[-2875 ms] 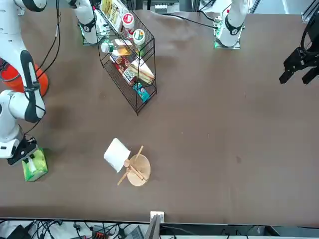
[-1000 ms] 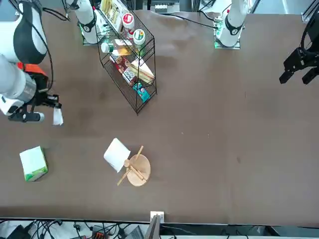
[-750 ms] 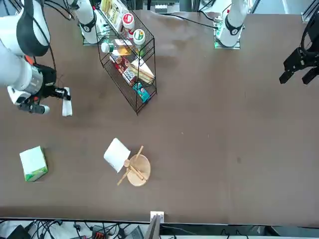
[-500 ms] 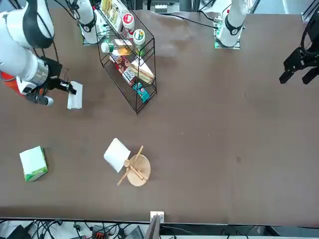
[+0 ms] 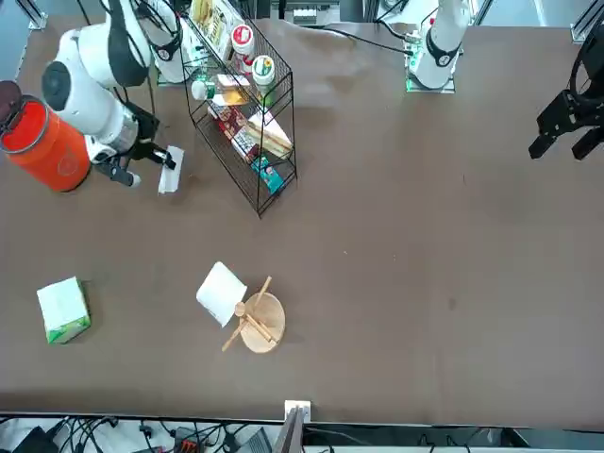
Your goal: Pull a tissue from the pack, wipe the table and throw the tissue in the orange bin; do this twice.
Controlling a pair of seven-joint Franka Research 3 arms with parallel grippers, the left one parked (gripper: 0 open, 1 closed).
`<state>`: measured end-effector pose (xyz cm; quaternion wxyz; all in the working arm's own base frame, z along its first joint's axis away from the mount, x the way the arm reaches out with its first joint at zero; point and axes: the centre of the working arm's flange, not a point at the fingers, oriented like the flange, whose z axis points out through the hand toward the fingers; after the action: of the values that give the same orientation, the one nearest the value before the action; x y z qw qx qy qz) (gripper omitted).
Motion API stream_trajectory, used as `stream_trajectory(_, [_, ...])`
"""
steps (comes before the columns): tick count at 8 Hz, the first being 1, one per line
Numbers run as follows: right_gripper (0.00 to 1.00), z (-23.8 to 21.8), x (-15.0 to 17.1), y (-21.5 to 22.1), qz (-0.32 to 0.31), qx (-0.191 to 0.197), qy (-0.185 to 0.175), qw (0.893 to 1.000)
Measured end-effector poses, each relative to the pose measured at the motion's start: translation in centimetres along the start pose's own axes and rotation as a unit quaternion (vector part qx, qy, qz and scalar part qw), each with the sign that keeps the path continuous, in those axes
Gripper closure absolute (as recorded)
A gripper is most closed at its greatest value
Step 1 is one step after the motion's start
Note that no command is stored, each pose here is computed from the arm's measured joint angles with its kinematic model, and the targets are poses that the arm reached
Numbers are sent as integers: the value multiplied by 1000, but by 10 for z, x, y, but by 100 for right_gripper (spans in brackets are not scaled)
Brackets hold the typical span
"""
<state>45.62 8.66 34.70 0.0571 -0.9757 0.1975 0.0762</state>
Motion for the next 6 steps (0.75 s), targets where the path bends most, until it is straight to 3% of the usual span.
stream_trajectory(6, [99,79,-32,-4,42,0,42,998])
